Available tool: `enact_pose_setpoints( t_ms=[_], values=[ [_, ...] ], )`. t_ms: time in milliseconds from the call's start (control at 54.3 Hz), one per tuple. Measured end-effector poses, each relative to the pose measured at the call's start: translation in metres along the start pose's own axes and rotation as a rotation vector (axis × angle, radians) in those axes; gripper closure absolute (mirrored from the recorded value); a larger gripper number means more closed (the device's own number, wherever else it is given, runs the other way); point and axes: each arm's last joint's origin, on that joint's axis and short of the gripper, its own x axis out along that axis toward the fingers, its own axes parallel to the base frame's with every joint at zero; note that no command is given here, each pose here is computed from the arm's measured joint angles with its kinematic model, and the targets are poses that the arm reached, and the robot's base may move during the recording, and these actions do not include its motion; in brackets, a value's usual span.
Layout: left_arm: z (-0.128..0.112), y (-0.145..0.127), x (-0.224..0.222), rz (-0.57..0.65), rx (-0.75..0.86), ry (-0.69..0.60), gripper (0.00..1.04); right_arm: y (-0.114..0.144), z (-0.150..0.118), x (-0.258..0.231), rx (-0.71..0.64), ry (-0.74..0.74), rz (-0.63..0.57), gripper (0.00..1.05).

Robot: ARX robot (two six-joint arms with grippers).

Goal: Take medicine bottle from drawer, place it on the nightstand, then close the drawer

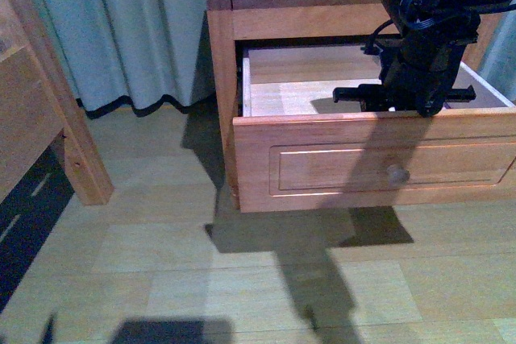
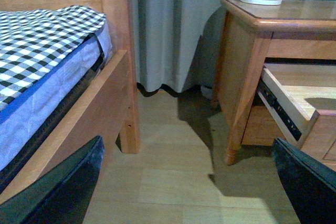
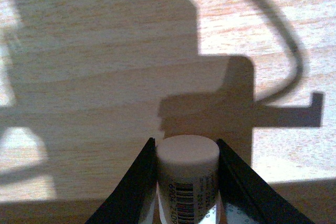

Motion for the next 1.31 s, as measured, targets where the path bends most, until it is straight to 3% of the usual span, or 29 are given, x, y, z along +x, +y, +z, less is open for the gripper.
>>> enact_pose_setpoints(
  t_ms=[239,479,736,1012,1307],
  values=[
    [0.0,0.0,0.0,0.0,0.0,0.0,0.06,0.005,0.008,-0.032,-0.052,-0.116,0.055,0.75],
    [0.0,0.0,0.0,0.0,0.0,0.0,0.06,0.018,0.023,-0.129,-0.188,-0.439,0.12,0.75],
    [0.0,0.0,0.0,0.0,0.0,0.0,0.06,0.012,0.062,-0.194,-0.24,-0.688,0.048,0.75],
    [0.0,0.0,0.0,0.0,0.0,0.0,0.06,-0.016,0.125,-0.175,-0.213,-0.79,-0.106,0.75],
    [0.0,0.0,0.0,0.0,0.0,0.0,0.06,-0.003,0.138,-0.148,-0.306,-1.014,-0.168,0.76]
  ],
)
